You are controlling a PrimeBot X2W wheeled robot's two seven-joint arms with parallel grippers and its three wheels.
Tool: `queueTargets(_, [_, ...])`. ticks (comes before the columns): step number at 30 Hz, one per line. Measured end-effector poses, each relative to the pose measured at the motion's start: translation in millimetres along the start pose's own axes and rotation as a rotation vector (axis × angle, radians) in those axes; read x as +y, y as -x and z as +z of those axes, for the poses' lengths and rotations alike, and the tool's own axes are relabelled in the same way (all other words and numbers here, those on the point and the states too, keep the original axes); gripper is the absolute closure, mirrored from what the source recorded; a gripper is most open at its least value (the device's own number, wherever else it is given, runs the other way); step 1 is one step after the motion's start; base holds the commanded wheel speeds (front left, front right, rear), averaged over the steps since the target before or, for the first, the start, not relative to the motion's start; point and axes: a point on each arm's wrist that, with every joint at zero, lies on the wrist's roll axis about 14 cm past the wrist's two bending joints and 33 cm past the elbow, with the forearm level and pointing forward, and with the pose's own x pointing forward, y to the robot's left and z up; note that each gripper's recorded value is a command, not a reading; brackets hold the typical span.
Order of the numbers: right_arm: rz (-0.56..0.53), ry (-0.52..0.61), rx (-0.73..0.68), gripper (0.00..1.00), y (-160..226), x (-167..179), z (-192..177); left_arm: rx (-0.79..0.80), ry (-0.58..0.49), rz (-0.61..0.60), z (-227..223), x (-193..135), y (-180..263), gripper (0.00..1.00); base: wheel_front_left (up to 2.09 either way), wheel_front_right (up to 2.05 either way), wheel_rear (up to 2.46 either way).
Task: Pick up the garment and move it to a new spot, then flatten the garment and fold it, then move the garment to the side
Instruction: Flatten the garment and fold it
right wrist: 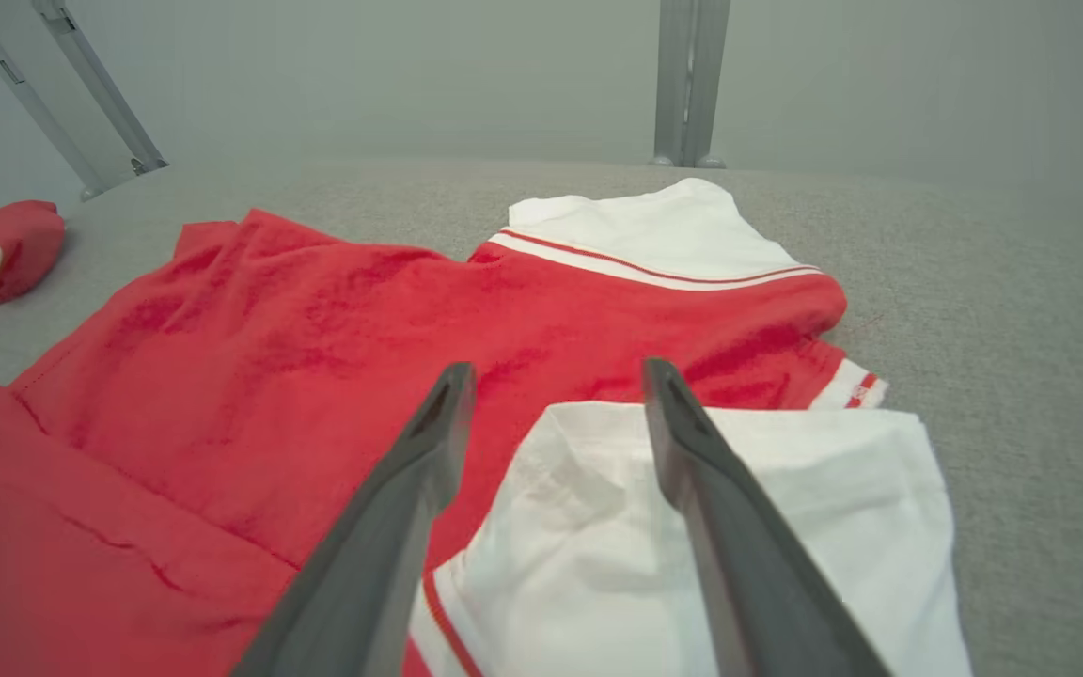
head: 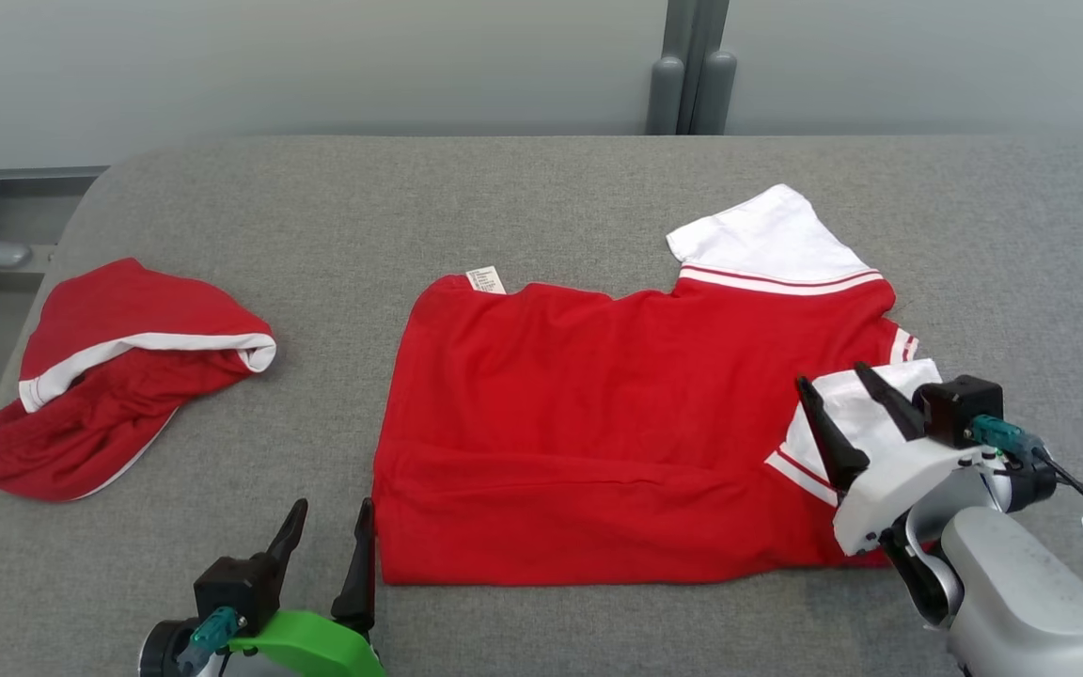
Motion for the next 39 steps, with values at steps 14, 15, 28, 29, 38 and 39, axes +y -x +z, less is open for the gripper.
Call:
queueTargets(14, [-0.219,-0.061,-0.014,0.00,63,-56,-20,-0.030,0.006,-0.003,9,-3,-1,0.00,0.00,0.00,0.00])
queueTargets(15, [-0.246,-0.067,0.007,0.00,74,-63,-29,-0.028,0.006,-0.005,8,-4,-1,0.00,0.00,0.00,0.00])
queueTargets(28, [-0.321,-0.102,0.074,0.00,97,-75,-56,-0.007,-0.002,-0.039,2,-14,-8,0.00,0.00,0.00,0.00])
queueTargets(29, [-0.324,-0.101,0.076,0.00,95,-77,-56,-0.005,-0.003,-0.038,2,-14,-8,0.00,0.00,0.00,0.00])
queueTargets(38, [-0.332,-0.139,0.146,0.00,82,-74,-79,0.004,-0.013,-0.008,-1,-2,-6,0.00,0.00,0.00,0.00])
queueTargets(39, [-0.325,-0.140,0.158,0.00,81,-71,-83,0.006,-0.015,-0.005,-1,-1,-5,0.00,0.00,0.00,0.00])
